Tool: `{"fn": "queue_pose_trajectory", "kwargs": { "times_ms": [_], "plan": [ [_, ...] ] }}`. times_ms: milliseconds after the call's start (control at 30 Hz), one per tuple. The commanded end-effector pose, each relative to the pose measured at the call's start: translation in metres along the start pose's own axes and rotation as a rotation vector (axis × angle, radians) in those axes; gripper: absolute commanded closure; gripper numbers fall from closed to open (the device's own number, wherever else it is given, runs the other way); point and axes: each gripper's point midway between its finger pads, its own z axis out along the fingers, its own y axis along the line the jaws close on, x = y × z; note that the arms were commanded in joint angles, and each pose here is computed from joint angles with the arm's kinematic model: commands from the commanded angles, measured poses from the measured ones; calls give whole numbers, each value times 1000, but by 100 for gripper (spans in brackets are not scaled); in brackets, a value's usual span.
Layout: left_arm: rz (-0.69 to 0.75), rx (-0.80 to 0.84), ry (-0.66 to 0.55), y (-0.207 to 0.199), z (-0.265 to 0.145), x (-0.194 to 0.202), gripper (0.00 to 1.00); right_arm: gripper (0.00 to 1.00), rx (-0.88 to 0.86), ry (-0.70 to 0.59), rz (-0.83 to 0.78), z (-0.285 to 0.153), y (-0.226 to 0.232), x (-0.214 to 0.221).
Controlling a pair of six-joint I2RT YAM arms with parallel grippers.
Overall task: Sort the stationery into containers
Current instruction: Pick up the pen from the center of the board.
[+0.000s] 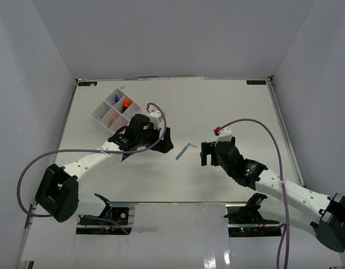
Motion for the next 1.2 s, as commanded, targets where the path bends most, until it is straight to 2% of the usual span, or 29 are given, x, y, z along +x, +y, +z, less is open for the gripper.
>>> {"fn": "queue_pose_trajectory", "kwargs": {
  "times_ms": [0, 133, 267, 533, 867, 1167],
  "plan": [
    [4, -28, 65, -18, 20, 12, 3, 3, 21, -35, 55, -4, -5, -11],
    [7, -43, 146, -28, 45, 31, 9, 3, 32, -37, 72, -5, -10, -7],
    [6, -45, 195, -34, 62, 39, 19, 2, 42, -49, 83, -7, -15, -5],
    [-22, -76, 289, -30, 90, 64, 29, 2, 56, -52, 101, -7, -23, -2],
    [-37, -149, 367, -15, 111, 82, 38, 2, 67, -35, 105, -4, -28, 4],
    [-46, -190, 420, -7, 117, 97, 55, 1, 64, -28, 113, -2, -30, 6]
  ]
}}
